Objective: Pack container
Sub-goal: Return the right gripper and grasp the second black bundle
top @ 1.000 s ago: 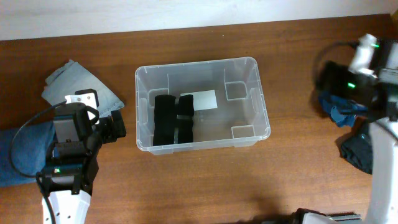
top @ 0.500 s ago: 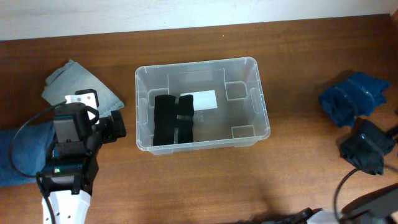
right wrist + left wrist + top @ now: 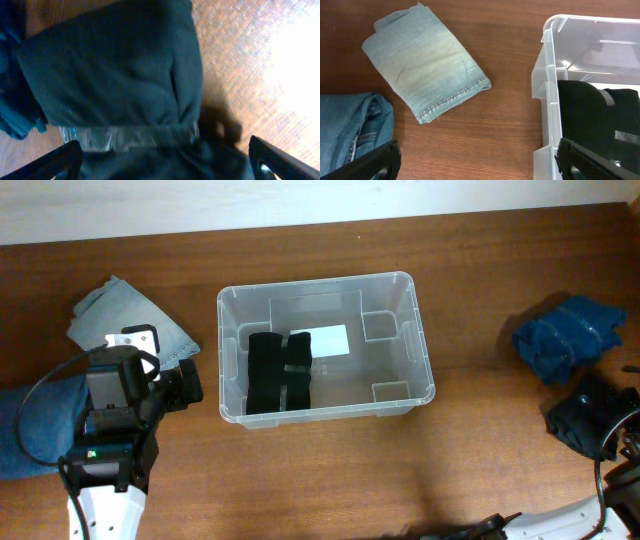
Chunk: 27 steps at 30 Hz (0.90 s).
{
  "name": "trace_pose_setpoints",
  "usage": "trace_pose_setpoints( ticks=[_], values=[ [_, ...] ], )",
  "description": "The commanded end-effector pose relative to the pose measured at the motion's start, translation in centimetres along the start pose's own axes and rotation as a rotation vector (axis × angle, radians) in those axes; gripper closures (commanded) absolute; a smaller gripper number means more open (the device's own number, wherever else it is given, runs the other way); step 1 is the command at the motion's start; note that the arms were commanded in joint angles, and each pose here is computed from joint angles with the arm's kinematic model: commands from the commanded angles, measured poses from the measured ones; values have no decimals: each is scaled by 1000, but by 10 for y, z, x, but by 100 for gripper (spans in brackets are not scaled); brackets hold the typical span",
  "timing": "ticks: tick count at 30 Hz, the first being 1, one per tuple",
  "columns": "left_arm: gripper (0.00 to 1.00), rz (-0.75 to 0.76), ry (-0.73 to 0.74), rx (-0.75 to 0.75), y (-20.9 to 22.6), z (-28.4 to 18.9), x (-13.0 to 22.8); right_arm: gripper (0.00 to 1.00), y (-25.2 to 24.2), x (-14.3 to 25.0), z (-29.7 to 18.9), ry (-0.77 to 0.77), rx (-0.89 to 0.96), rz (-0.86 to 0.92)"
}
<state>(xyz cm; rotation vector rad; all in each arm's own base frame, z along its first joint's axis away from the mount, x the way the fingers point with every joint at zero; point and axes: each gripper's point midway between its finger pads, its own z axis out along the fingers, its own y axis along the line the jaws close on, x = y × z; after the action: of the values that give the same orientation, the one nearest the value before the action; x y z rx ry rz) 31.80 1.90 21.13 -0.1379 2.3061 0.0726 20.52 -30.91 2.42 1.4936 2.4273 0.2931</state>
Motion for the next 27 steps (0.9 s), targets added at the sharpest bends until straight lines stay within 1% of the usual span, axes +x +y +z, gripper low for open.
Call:
trace_pose_setpoints(
  ticks=[1, 4, 6, 8, 10, 12, 13, 14, 15, 17, 18, 19, 20, 22, 24, 27],
  values=[
    [1, -5, -13, -11, 1, -3, -6, 0, 14, 6, 13, 17, -110, -40],
    [1, -5, -13, -11, 1, -3, -6, 5, 19, 6, 16, 9, -143, -53],
    [1, -5, -13, -11, 1, -3, -6, 14, 18, 8, 17, 13, -144, -51],
    [1, -4, -13, -11, 1, -3, -6, 25, 18, 11, 18, 20, -144, -48],
    [0, -4, -13, -11, 1, -3, -6, 41, 17, 14, 20, 28, -144, -45],
    [0, -5, -13, -11, 1, -3, -6, 62, 18, 18, 22, 36, -151, -41],
    [0, -5, -13, -11, 1, -3, -6, 67, 20, 18, 21, 36, -162, -41],
    [1, -4, -13, -11, 1, -3, -6, 76, 23, 17, 21, 33, -183, -42],
    [1, -5, -13, -11, 1, -3, -6, 81, 27, 17, 20, 30, -203, -42],
    [1, -5, -13, -11, 1, -3, -6, 89, 34, 16, 18, 26, -249, -42],
    [1, -5, -13, -11, 1, -3, -6, 92, 39, 16, 17, 24, -275, -41],
    [1, -5, -12, -11, 1, -3, -6, 93, 43, 15, 15, 22, -299, -42],
    [1, -5, -13, -11, 1, -3, -6, 96, 48, 15, 13, 18, -329, -43],
    [1, -5, -13, -11, 1, -3, -6, 96, 68, 9, -4, -10, -425, -56],
    [1, -4, -13, -11, 1, -3, -6, 96, 82, 3, -22, -38, -466, -81],
    [1, -5, -13, -11, 1, -3, -6, 96, 114, -5, -63, -101, -515, -162]
  ],
)
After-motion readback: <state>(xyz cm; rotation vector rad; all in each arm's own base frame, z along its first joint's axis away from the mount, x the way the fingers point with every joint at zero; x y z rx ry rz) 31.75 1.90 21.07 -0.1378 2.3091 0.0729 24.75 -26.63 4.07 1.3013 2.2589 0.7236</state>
